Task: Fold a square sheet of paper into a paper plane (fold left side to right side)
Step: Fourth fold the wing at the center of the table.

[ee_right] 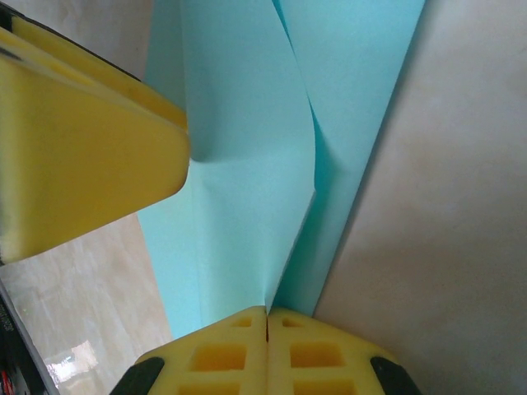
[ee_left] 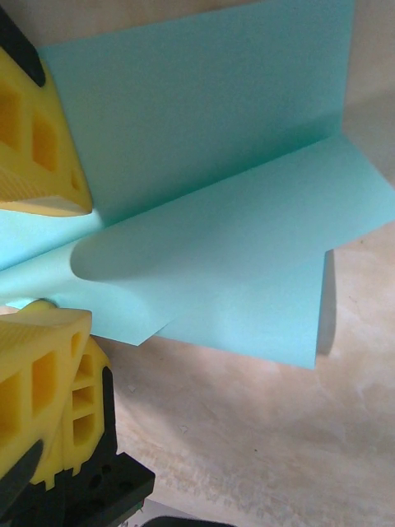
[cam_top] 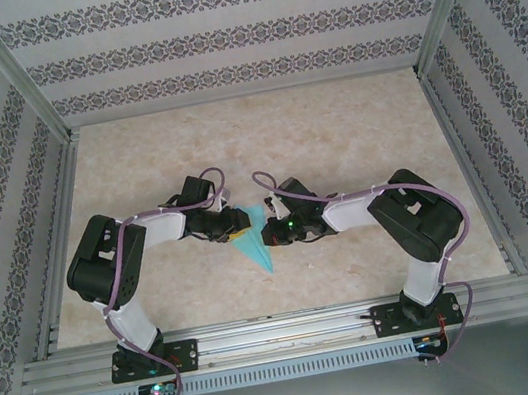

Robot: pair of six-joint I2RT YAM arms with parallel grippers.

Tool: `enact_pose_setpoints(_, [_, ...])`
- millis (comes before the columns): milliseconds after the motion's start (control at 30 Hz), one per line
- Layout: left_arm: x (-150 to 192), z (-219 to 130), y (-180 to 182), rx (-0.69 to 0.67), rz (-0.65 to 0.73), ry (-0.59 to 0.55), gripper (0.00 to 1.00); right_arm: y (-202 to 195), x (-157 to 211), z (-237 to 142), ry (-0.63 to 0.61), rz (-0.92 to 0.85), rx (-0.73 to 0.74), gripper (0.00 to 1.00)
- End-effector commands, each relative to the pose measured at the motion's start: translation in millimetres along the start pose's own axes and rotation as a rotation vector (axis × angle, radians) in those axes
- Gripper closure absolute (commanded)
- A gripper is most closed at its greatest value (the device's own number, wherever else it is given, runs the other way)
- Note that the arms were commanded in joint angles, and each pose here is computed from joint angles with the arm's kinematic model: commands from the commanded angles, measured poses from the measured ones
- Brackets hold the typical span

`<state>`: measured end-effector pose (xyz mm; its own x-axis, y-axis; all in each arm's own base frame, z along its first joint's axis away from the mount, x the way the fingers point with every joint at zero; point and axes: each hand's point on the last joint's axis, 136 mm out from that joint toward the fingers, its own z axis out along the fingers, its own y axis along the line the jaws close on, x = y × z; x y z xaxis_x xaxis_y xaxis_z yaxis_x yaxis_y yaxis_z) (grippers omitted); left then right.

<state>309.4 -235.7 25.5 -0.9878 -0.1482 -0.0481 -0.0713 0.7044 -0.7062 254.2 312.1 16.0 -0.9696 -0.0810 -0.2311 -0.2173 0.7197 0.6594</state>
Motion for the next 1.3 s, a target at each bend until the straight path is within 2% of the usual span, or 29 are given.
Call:
enact_pose_setpoints(0, [10.7, 7.8, 30.7, -0.122, -0.025, 0.021, 0.64, -23.5, 9.0, 6.4, 0.031, 0.017, 0.095, 0.99])
enact_pose_setpoints(233, [3.7, -2.1, 13.4, -0.089, -0.005, -0.006, 0.63, -37.2, 22.5, 9.9, 0.072, 0.046, 0.145, 1.0])
enact_pose_setpoints(533, [-12.2, -31.4, -28.9, -0.018, 0.079, -0.083, 0.57, -39.3, 27.0, 11.4, 0.087, 0.049, 0.156, 1.0])
enact_pose_setpoints(567, [-12.6, -34.3, -32.0, -0.014, 0.09, -0.089, 0.58, -39.6, 27.1, 11.4, 0.087, 0.049, 0.159, 1.0])
enact_pose_setpoints(667, [-11.4, -36.0, -37.1, 0.006, 0.116, -0.085, 0.72, -39.2, 27.0, 11.3, 0.089, 0.044, 0.16, 1.0])
enact_pose_setpoints(833, [-7.5, -21.2, -43.9, 0.088, 0.111, -0.028, 0.88, -37.9, 26.0, 11.6, 0.09, 0.036, 0.162, 1.0])
enact_pose_setpoints(967, [-6.5, -8.6, -44.4, 0.112, 0.113, 0.009, 0.94, -38.1, 26.8, 11.7, 0.095, 0.033, 0.166, 1.0])
enact_pose_setpoints(1267, [-5.6, 11.3, -24.3, 0.075, 0.106, 0.043, 0.98, -41.4, 31.5, 12.0, 0.116, 0.03, 0.182, 1.0])
